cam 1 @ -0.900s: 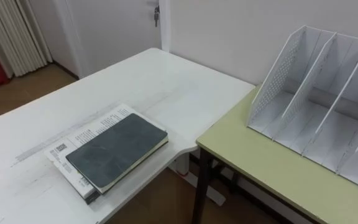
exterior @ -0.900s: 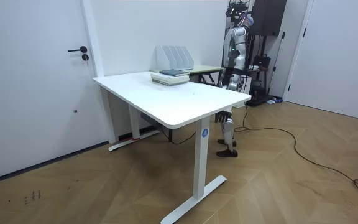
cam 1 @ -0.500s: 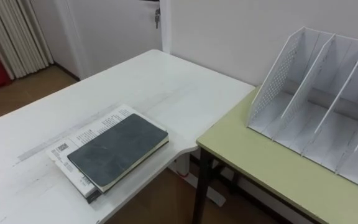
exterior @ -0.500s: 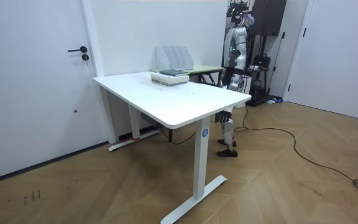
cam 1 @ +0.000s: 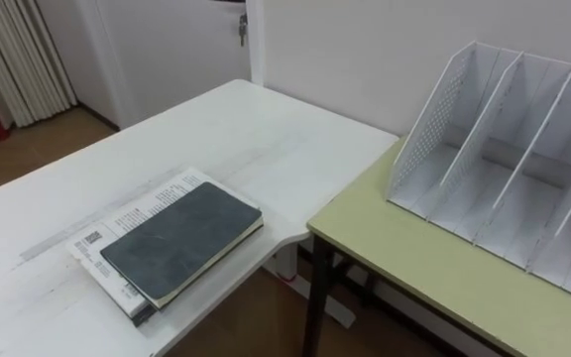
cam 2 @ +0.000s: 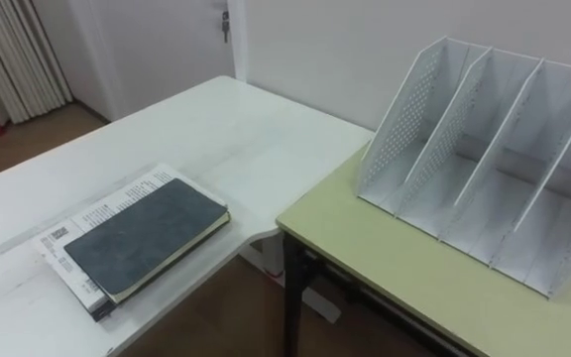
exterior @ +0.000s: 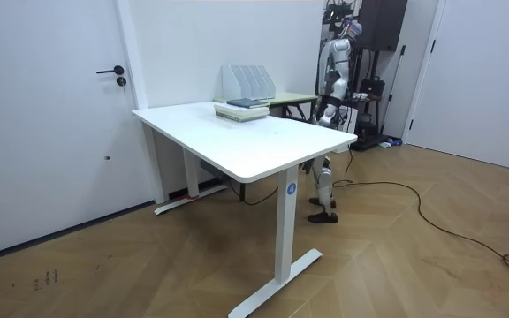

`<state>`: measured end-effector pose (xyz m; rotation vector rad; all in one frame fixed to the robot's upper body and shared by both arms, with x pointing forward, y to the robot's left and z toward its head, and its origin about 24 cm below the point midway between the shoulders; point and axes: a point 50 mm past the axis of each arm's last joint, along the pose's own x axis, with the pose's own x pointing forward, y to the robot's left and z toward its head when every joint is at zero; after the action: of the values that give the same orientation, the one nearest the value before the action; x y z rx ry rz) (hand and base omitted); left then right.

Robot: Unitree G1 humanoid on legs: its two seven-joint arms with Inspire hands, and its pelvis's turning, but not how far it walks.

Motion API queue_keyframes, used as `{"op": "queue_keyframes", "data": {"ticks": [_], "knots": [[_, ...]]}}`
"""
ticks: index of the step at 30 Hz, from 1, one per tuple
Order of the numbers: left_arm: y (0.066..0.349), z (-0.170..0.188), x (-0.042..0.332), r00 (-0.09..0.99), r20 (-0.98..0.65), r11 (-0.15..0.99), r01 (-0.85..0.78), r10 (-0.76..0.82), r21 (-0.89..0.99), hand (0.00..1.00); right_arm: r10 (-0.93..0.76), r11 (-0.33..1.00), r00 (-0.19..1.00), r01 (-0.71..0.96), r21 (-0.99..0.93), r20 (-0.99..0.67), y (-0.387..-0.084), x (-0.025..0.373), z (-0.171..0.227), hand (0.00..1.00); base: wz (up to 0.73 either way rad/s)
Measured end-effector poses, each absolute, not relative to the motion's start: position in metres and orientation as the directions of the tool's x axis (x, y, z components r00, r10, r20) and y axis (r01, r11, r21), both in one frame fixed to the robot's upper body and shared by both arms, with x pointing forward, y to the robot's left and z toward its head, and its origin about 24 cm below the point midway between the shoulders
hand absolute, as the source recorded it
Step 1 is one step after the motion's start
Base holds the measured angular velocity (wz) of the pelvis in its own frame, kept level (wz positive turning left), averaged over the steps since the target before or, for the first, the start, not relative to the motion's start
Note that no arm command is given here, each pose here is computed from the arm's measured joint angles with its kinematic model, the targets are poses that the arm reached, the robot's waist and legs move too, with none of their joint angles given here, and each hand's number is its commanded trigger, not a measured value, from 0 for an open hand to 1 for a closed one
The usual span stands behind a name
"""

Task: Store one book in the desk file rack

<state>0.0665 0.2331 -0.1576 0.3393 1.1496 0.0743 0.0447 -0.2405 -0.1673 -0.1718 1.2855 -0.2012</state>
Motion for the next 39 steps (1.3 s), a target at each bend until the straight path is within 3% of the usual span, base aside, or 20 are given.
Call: {"op": "queue_keyframes", "data": {"ticks": [5,10,18,26,34,39], "knots": [[0.216,-0.148,0.101,0.554,-0.82,0.876,0.314,0.144,0.366,0.0,-0.219,0.973,0.315,0.004,-0.229,-0.923,-0.238,0.053,-0.166,0.0,0.0],[0.192,-0.131,0.134,0.678,-0.734,0.706,0.509,0.023,0.493,0.0,-0.192,0.976,0.339,-0.036,-0.217,-0.921,-0.237,0.06,-0.165,0.0,0.0],[0.156,-0.096,0.173,0.809,-0.563,0.478,0.566,-0.167,0.671,0.0,-0.176,0.97,0.36,-0.094,-0.224,-0.916,-0.236,0.069,-0.164,0.0,-0.04],[0.127,-0.057,0.193,0.872,-0.37,0.347,0.471,-0.321,0.811,0.0,-0.171,0.964,0.389,-0.125,-0.236,-0.905,-0.235,0.077,-0.163,0.0,0.02],[0.117,-0.002,0.21,0.923,-0.05,0.28,0.167,-0.381,0.945,0.0,-0.176,0.962,0.386,-0.126,-0.241,-0.905,-0.236,0.076,-0.162,0.0,0.0],[0.121,0.013,0.212,0.923,0.081,0.281,0.03,-0.376,0.959,0.0,-0.177,0.963,0.379,-0.124,-0.24,-0.908,-0.237,0.072,-0.163,0.0,-0.02]]}}
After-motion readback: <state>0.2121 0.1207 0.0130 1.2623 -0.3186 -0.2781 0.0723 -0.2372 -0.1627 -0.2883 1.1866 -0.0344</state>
